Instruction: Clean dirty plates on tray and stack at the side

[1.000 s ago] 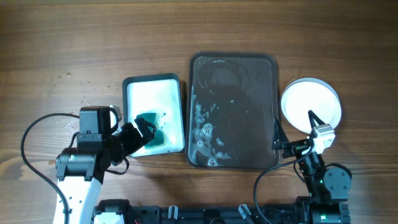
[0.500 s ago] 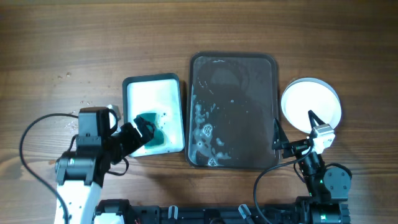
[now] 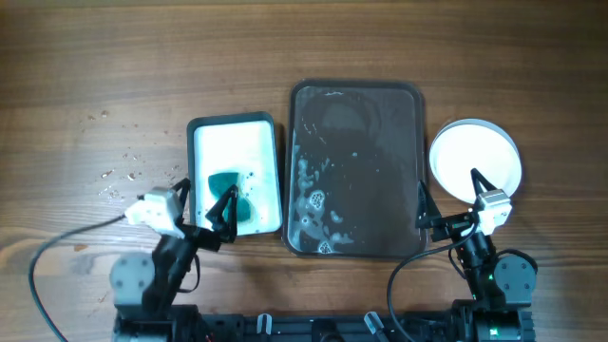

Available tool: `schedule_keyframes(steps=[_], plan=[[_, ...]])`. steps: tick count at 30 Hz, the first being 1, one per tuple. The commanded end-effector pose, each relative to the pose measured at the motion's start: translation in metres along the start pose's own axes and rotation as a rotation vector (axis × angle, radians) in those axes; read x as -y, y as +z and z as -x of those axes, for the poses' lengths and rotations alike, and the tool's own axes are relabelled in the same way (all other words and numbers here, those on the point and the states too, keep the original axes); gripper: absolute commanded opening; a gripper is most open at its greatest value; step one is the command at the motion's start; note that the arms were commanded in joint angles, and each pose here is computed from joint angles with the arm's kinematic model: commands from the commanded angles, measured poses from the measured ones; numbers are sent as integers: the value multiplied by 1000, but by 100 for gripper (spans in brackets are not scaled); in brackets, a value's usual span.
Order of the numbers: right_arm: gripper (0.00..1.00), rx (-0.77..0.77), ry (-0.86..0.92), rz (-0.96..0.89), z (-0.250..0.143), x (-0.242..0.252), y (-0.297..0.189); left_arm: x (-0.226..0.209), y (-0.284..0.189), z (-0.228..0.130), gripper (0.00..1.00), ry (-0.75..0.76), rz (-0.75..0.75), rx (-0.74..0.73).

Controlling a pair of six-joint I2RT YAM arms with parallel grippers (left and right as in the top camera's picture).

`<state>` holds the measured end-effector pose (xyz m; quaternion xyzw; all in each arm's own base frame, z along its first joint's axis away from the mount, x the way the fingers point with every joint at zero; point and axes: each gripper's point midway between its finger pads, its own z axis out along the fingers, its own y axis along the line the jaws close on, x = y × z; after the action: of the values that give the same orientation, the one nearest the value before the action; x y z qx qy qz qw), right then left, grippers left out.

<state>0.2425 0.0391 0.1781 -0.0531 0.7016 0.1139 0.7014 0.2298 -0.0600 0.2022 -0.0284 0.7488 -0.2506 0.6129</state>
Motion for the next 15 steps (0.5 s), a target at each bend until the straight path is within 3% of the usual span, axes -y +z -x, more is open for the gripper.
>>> schedule_keyframes(steps=[1, 6, 15], plan=[[100, 13, -13, -10, 2, 1, 0, -4, -2, -4, 100, 57, -22, 95], [100, 13, -13, -10, 2, 1, 0, -19, 10, -31, 100, 53, -20, 83], [100, 13, -13, -10, 2, 1, 0, -21, 11, -32, 100, 50, -12, 81]])
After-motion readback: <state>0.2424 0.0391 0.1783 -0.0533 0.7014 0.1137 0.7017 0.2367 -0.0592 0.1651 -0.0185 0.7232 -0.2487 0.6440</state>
